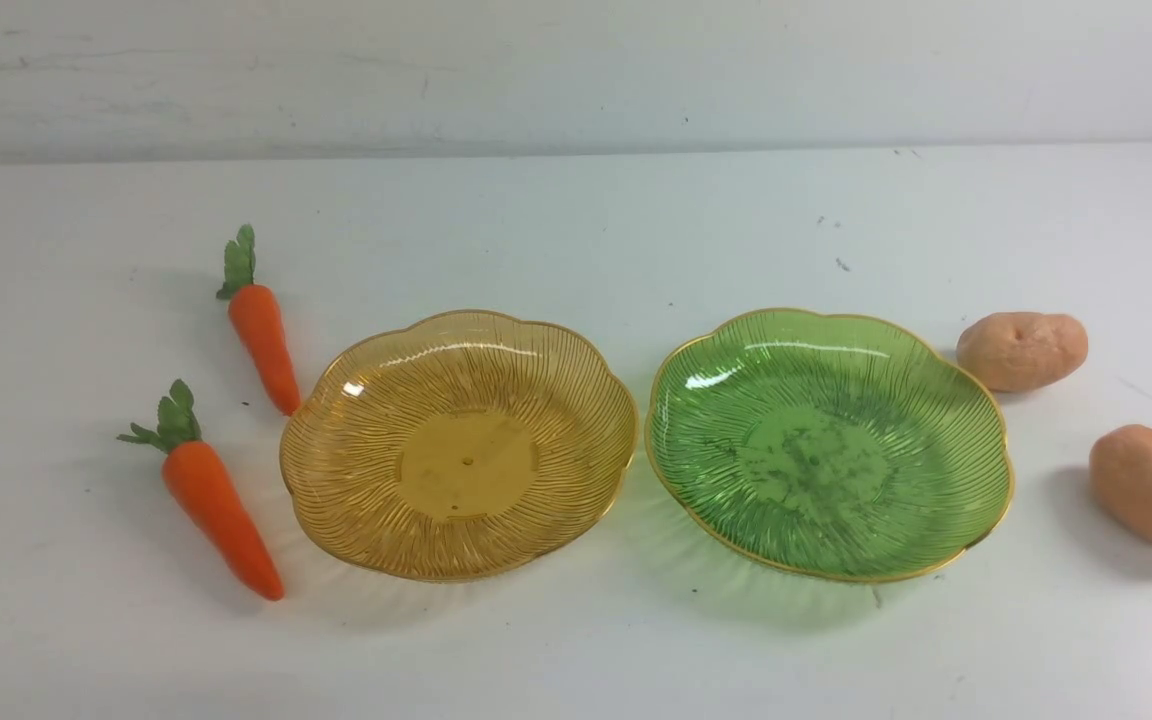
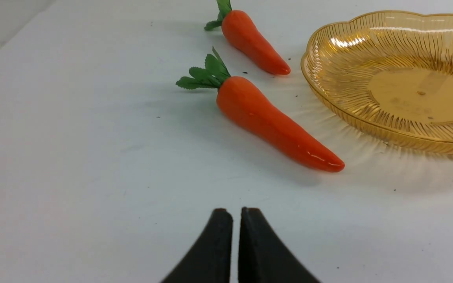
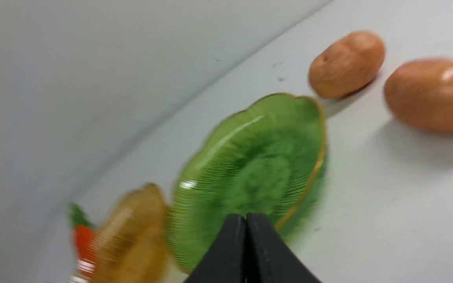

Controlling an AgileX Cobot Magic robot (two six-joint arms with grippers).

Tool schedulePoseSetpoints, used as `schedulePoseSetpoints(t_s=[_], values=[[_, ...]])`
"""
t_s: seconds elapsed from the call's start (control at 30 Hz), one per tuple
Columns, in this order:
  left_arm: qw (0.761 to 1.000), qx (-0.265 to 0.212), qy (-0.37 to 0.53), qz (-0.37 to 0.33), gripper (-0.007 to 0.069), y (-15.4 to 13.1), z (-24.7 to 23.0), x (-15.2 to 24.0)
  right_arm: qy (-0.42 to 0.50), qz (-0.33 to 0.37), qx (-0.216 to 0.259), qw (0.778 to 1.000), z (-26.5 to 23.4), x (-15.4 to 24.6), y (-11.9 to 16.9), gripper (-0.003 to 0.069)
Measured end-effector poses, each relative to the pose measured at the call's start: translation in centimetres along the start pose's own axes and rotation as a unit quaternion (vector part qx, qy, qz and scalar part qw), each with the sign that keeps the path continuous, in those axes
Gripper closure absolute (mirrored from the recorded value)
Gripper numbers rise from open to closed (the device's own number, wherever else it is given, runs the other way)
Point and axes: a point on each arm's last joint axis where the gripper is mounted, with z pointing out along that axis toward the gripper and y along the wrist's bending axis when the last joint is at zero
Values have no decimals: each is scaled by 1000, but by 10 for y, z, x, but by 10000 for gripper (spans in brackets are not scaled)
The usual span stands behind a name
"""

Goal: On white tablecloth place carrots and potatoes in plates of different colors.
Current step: 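Put the potato onto the plate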

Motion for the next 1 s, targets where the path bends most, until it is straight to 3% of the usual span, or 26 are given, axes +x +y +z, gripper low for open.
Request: schedulePoseSetpoints(t_s=[0.03, 0.07, 0.13, 0.2, 0.27, 0.33, 0.43, 0.5, 0.6, 0.67, 0.83, 0.93, 1.0], values=[[1000, 0, 0, 0, 608, 0, 0, 0, -8, 98, -21, 995, 0, -2, 4, 674], [1000, 0, 0, 0, 608, 0, 0, 0, -14, 135, -31, 990, 0, -3, 5, 674], [1000, 0, 0, 0, 608, 0, 0, 0, -30, 148, -44, 988, -1, -7, 8, 674], [1000, 0, 0, 0, 608, 0, 0, 0, -54, 47, -79, 994, -9, -24, 30, 674], [1000, 0, 0, 0, 608, 0, 0, 0, -118, -86, -123, 982, -30, -59, 74, 672], [1000, 0, 0, 0, 608, 0, 0, 0, -130, -175, -126, 968, -36, -82, 105, 671], [1000, 0, 0, 0, 608, 0, 0, 0, 6, -275, -60, 960, -6, -99, 126, 671], [1000, 0, 0, 0, 608, 0, 0, 0, 126, -278, 47, 951, 23, -100, 112, 671], [1000, 0, 0, 0, 608, 0, 0, 0, 288, -261, 247, 888, 65, -105, 71, 670], [1000, 0, 0, 0, 608, 0, 0, 0, 316, -264, 327, 850, 90, -114, 54, 670], [1000, 0, 0, 0, 608, 0, 0, 0, 393, -269, 421, 772, 157, -119, 19, 668], [1000, 0, 0, 0, 608, 0, 0, 0, 406, -276, 436, 754, 189, -124, 9, 665], [1000, 0, 0, 0, 608, 0, 0, 0, 403, -276, 436, 755, 213, -131, 8, 659]])
